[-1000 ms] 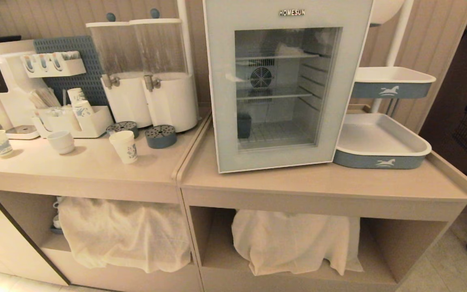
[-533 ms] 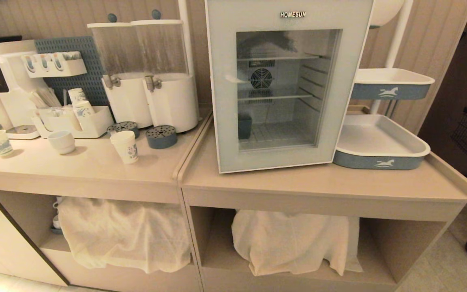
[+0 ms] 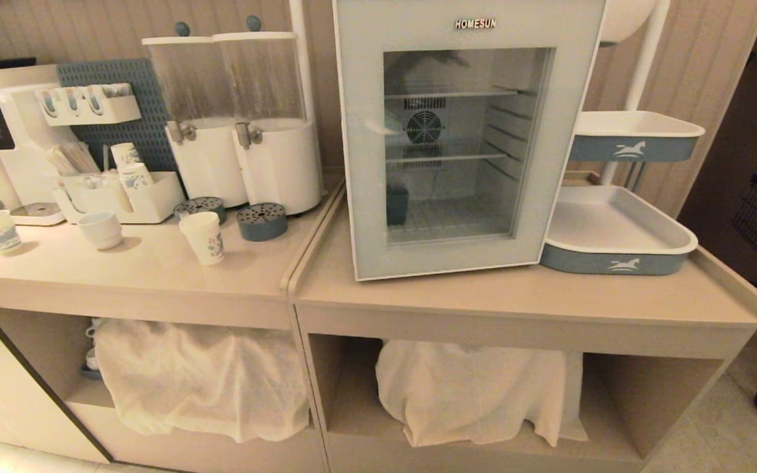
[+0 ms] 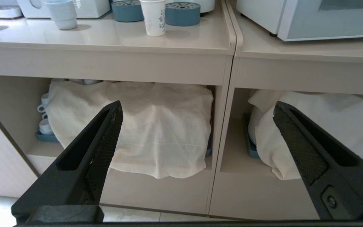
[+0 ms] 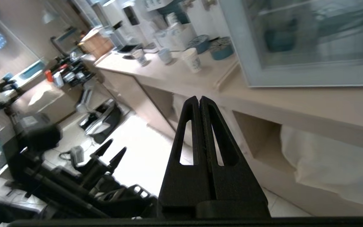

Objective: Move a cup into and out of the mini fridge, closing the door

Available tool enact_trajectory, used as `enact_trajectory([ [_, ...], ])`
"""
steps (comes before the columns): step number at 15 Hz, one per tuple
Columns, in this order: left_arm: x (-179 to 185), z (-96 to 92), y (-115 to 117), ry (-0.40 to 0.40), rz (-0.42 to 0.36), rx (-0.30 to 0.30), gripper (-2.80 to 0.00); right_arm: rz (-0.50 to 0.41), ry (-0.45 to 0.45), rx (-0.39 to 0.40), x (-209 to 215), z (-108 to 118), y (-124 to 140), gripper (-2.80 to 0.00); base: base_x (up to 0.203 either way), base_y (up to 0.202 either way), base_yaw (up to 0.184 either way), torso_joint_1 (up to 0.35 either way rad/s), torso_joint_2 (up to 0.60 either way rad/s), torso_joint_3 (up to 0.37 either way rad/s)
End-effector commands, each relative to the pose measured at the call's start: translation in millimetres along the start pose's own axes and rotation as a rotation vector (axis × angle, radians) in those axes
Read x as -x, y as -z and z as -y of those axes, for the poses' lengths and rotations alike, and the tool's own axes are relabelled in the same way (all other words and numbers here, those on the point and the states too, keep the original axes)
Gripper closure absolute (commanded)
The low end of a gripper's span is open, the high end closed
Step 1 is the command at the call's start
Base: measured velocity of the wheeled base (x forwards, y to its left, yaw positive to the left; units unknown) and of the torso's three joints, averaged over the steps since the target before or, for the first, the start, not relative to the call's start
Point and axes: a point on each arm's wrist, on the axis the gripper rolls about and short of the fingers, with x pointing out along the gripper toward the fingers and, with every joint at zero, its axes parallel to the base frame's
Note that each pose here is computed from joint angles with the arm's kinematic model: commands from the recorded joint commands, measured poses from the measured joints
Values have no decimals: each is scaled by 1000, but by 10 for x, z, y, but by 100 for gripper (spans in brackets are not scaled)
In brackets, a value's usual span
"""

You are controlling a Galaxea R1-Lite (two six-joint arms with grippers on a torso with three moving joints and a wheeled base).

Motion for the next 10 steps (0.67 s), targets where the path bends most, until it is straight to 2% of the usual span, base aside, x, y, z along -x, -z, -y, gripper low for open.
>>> enact_trajectory([
  [1,-11,0,45,-1,-15,0,-280,15,40,-16,13,50,16,0,0,0,0,0,0,0],
  [3,-11,0,45,-1,-15,0,-280,63,140,35,83,51,112,0,0,0,0,0,0,0],
  [4,-11,0,47,-1,-17,0,-280,89,195,94,162,51,211,0,0,0,0,0,0,0],
  [6,-11,0,47,-1,-17,0,-280,167,247,264,528,-58,588,0,0,0,0,0,0,0],
  [7,-11,0,47,-1,-17,2,-280,225,321,321,733,-81,800,0,0,0,0,0,0,0],
  [8,-11,0,46,-1,-16,0,-280,299,477,326,922,-58,991,0,0,0,0,0,0,0],
  [9,-11,0,45,-1,-15,0,-280,371,674,296,1064,-10,1117,0,0,0,0,0,0,0],
  [10,-11,0,45,-1,-15,1,-280,393,800,278,1134,44,1178,0,0,0,0,0,0,0],
])
